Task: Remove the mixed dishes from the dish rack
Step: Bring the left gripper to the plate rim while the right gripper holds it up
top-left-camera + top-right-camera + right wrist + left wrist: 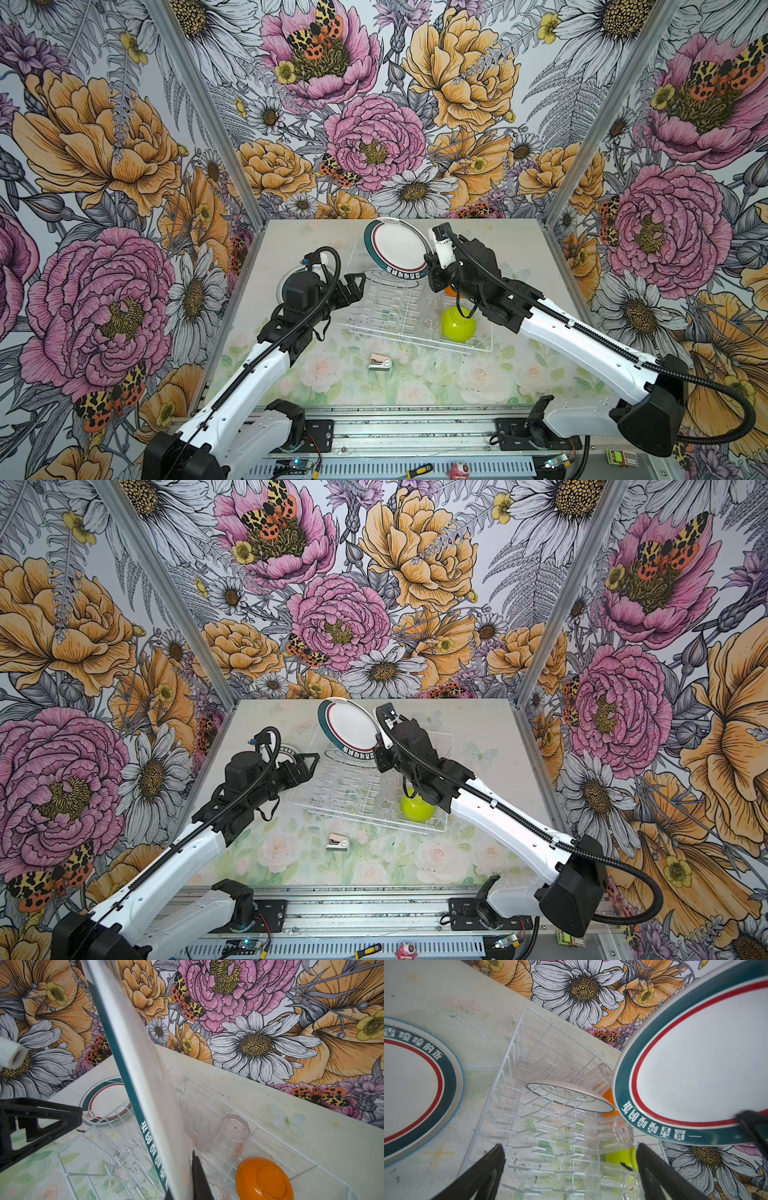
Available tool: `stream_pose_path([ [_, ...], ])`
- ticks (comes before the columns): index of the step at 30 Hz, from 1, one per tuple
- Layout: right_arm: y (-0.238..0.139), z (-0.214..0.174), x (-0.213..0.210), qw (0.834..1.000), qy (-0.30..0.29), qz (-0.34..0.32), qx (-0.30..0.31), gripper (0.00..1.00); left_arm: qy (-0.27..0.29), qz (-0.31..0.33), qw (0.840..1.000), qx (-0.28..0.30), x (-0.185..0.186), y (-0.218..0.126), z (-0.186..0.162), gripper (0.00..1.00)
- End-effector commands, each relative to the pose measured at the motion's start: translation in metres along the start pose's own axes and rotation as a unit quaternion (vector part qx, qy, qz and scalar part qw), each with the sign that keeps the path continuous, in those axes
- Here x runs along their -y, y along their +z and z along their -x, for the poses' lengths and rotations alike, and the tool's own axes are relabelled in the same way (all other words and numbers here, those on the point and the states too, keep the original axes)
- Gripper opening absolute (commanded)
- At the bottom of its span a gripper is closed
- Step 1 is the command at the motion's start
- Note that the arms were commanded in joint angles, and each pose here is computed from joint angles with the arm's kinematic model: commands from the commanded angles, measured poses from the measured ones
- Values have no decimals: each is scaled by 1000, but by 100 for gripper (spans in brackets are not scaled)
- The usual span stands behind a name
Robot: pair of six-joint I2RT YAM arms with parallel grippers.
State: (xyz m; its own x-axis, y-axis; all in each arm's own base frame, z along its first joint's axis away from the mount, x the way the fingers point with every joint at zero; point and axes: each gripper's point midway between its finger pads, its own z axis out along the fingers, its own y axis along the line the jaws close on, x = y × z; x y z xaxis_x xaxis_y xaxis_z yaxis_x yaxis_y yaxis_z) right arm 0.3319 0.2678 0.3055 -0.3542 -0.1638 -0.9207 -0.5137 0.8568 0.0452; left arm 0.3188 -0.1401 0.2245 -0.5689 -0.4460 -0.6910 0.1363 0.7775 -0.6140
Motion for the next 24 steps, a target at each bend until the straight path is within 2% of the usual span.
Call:
stream_pose_path([
  [1, -13, 29, -11, 996, 62, 47, 51, 0, -8, -37, 999, 4, 13, 2, 2, 99],
  [10, -12, 32, -20, 988, 110, 97, 52, 0, -20, -90, 996, 17, 35, 7, 8, 99],
  [18, -16, 34, -26, 978, 142, 138, 71, 0, -25, -122, 992, -3, 48, 22, 2, 99],
  [24, -12, 26, -19, 969, 178, 152, 73, 0, -18, -146, 989, -23, 62, 33, -5, 84],
])
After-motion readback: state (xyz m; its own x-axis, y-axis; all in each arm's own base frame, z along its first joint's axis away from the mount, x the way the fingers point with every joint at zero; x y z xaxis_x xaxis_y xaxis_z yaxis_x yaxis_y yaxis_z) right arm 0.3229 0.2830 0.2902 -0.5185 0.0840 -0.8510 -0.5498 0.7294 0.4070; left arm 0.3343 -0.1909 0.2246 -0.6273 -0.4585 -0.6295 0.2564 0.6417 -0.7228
